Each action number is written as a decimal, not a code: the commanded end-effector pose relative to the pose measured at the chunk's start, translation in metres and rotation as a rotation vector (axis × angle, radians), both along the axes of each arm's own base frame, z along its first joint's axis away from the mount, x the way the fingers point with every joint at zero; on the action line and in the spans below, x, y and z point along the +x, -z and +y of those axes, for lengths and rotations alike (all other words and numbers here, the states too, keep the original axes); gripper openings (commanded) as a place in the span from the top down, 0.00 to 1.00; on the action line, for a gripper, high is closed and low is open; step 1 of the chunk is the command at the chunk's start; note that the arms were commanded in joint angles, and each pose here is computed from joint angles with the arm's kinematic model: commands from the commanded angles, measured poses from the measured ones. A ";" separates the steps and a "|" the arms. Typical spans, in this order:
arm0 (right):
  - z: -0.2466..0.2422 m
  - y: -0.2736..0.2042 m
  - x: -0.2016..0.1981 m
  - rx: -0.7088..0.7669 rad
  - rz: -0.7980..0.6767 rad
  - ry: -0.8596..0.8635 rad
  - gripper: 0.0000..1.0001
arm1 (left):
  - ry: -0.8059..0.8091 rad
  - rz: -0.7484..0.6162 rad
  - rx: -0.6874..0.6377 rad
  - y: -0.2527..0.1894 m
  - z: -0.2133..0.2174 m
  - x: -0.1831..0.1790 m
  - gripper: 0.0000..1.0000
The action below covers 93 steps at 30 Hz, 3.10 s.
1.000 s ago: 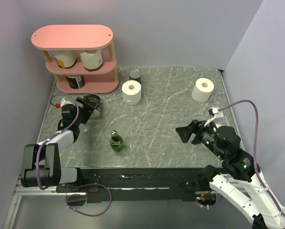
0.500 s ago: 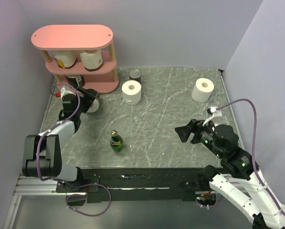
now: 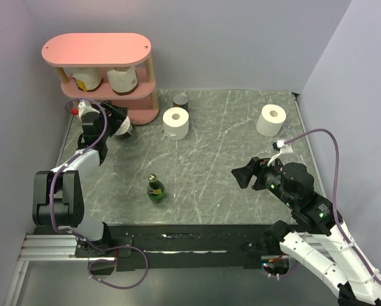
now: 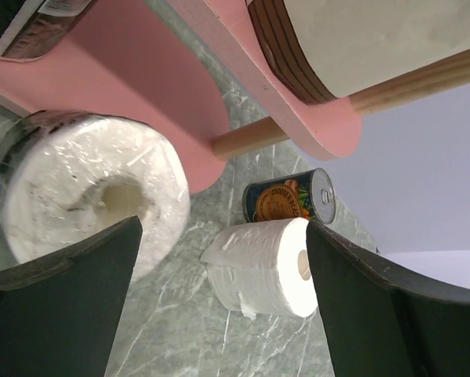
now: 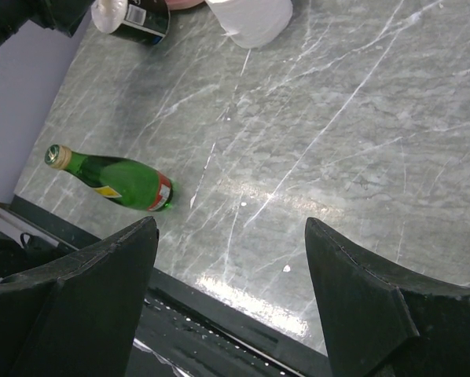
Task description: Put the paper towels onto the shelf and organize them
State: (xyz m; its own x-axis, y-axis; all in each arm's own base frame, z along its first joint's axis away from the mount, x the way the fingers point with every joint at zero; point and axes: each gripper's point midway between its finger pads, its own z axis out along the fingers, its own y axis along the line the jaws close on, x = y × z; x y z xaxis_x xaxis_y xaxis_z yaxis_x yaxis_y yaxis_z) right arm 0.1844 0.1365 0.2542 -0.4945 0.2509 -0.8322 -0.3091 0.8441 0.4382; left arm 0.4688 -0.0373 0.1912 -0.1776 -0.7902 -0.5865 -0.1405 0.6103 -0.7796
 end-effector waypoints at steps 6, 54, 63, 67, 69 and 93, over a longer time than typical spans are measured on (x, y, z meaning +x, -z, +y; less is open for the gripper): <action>0.004 -0.022 0.008 0.035 -0.063 -0.002 0.18 | -0.058 0.009 0.060 -0.029 0.013 -0.010 0.09; 0.007 -0.017 0.017 0.012 -0.056 0.009 0.17 | -0.180 0.275 -0.090 0.068 0.043 0.010 0.45; 0.010 -0.014 0.020 0.011 -0.049 0.005 0.17 | -0.148 0.197 -0.093 0.039 0.037 0.022 0.60; 0.011 -0.014 0.021 0.006 -0.050 0.002 0.17 | -0.139 0.190 -0.103 0.033 0.036 0.031 0.64; 0.011 -0.016 0.022 0.005 -0.054 0.004 0.17 | -0.142 0.186 -0.113 0.029 0.035 0.034 0.64; 0.017 -0.018 0.030 -0.007 -0.058 -0.008 0.17 | -0.145 0.100 -0.122 0.006 0.031 0.067 0.60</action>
